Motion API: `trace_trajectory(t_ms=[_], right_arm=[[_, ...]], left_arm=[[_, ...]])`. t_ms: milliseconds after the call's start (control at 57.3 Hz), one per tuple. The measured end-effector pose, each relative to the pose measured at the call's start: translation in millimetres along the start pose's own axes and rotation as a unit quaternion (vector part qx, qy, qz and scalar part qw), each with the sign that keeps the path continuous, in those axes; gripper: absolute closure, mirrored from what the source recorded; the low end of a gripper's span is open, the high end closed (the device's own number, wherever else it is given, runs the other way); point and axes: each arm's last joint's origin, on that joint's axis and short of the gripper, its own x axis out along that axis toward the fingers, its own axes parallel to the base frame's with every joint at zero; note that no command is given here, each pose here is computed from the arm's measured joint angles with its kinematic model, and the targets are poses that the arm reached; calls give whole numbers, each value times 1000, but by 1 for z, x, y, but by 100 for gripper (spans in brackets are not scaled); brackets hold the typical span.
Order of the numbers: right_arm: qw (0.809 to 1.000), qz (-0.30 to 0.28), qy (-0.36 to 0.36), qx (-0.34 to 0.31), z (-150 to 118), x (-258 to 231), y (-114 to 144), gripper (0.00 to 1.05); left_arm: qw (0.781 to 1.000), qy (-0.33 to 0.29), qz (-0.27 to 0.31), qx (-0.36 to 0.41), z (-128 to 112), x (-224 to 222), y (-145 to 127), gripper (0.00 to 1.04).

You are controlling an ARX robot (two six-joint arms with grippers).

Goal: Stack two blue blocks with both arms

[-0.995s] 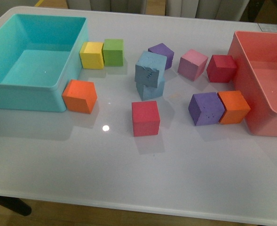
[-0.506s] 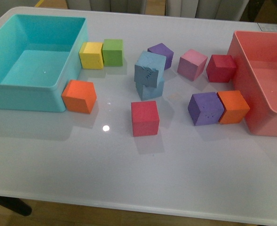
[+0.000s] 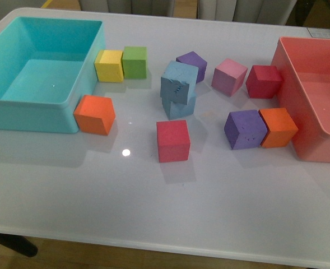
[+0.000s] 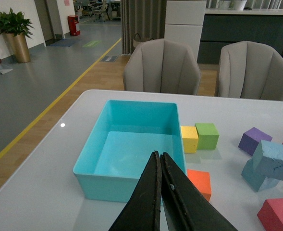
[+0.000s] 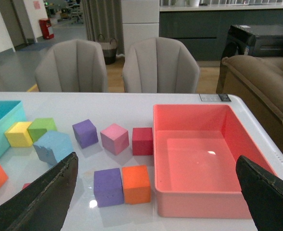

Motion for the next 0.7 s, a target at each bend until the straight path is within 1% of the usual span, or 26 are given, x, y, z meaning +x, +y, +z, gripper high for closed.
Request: trace_trajectory(t_ms=[699], right_arm=[[1000, 0, 0, 0, 0, 0, 0, 9]], left_arm=[[1000, -2, 0, 0, 1, -18, 0, 103]])
